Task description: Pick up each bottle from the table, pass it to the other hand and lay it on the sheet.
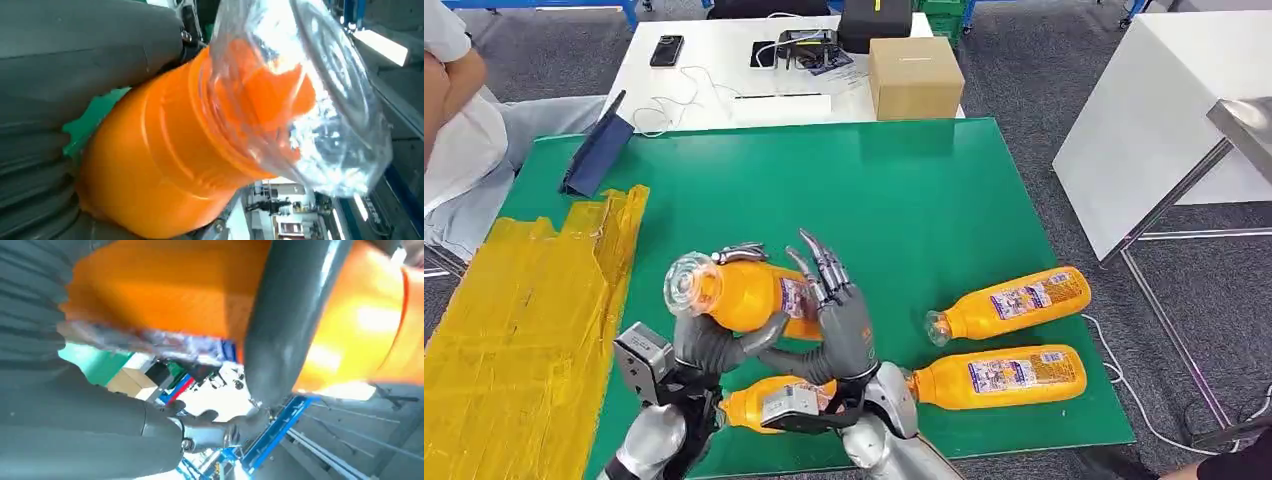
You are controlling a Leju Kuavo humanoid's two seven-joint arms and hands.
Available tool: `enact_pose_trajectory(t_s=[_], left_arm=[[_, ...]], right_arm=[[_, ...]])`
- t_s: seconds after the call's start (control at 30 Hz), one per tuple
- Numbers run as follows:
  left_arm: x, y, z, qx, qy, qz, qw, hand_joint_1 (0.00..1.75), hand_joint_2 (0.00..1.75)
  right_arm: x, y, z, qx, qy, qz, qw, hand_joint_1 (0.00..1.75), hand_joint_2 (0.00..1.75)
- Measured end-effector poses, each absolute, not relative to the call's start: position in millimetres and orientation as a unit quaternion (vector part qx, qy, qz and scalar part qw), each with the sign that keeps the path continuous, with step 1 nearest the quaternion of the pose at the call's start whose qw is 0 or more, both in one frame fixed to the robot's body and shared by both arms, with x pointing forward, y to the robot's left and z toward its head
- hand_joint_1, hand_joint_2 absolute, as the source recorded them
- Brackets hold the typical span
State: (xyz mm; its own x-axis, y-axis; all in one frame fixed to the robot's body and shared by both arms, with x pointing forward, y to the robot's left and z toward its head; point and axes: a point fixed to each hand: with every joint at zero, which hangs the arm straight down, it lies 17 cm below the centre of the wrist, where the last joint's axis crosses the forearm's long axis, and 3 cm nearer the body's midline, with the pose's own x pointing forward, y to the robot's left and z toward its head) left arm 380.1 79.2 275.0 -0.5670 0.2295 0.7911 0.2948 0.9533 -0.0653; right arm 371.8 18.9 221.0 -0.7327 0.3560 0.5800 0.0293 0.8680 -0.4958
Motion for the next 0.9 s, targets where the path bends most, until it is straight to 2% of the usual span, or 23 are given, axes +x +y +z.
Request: enact_pose_trajectory(t_s=[0.43, 0.77, 0.9], left_arm=[[384, 91, 277, -0.128, -0.890, -0.021, 0.437, 1.75, 1.75], [396, 138, 291, 0.014, -0.919, -0.005, 0.393, 1.75, 1.75], [394, 158, 301, 0.119, -0.928, -0.019, 0.352, 1.75, 1.75]], right_arm=[[368, 18, 226, -0.103, -0.905, 0.226, 0.345, 0.00, 1.75], [356, 3, 255, -0.102, -0.921, 0.189, 0.325, 0.00, 1.75], [352, -12, 268, -0.090, -0.926, 0.154, 0.331, 0.00, 1.75]])
